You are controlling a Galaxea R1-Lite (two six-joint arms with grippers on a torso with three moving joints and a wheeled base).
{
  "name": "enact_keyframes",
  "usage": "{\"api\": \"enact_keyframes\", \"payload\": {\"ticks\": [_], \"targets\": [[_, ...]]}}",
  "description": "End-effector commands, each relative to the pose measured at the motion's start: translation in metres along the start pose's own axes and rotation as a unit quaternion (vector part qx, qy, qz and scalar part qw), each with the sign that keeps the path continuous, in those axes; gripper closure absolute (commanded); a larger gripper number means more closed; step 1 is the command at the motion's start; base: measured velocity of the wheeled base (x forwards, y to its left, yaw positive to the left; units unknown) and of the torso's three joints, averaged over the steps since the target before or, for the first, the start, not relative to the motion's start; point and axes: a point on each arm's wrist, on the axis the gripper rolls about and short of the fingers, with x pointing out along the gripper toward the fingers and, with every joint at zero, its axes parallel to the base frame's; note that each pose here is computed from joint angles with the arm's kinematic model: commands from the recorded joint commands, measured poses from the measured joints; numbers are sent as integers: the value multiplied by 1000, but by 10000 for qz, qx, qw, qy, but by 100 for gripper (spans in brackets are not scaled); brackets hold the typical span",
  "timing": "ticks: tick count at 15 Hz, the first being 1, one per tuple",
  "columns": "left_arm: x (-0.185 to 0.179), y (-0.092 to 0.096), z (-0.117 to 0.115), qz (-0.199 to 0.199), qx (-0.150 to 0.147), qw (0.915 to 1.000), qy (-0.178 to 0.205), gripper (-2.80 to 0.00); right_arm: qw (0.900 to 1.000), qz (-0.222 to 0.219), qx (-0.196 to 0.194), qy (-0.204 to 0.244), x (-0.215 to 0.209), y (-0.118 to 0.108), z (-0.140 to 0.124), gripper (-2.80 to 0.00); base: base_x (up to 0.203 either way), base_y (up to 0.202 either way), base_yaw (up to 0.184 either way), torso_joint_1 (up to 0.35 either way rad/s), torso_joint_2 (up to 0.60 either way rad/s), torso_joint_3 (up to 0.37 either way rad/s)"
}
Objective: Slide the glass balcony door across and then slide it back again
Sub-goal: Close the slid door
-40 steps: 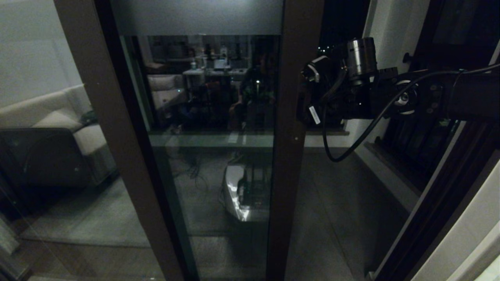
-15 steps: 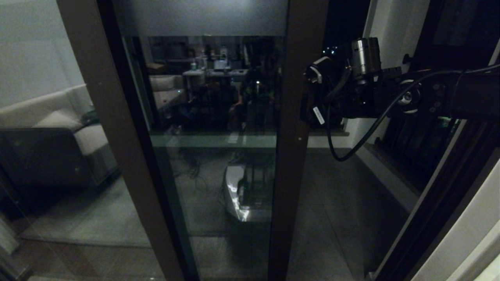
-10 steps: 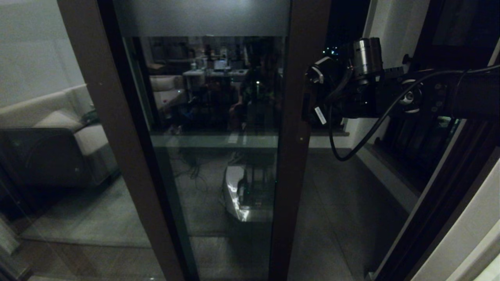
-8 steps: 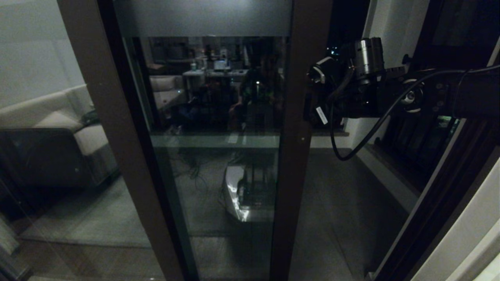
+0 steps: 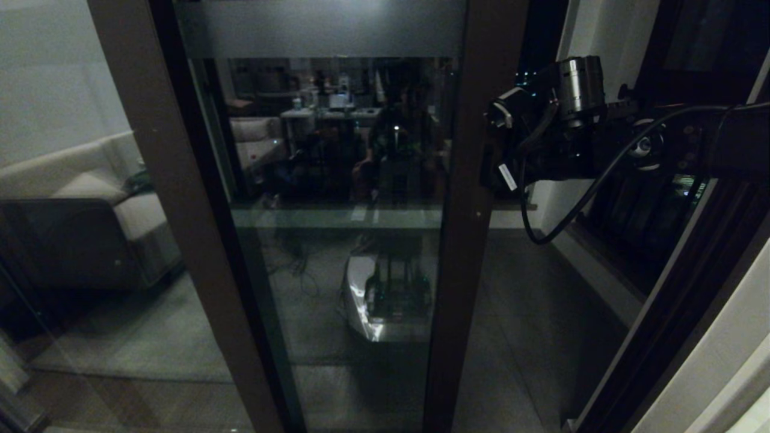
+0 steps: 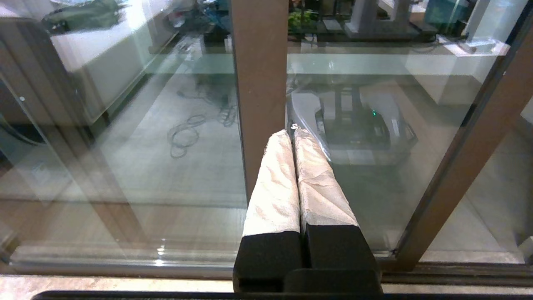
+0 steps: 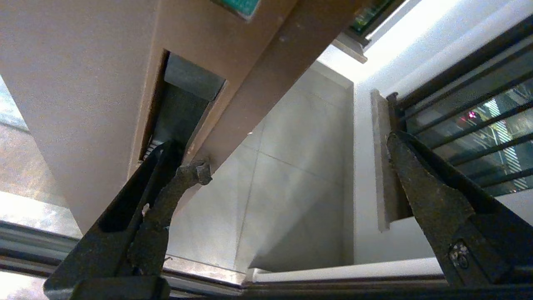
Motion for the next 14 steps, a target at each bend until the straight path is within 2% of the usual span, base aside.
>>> {"api": "enact_keyframes", "payload": {"ticks": [1,14], "targets": [[0,0,0,-3,3,10000,14,0,10000,-45,6,8,2,-3,-1,-280,0,0,0,0,0,0],[0,0,0,-3,-4,10000,14,0,9994,-271,-72,212,1,-26,-14,-280,0,0,0,0,0,0]]}}
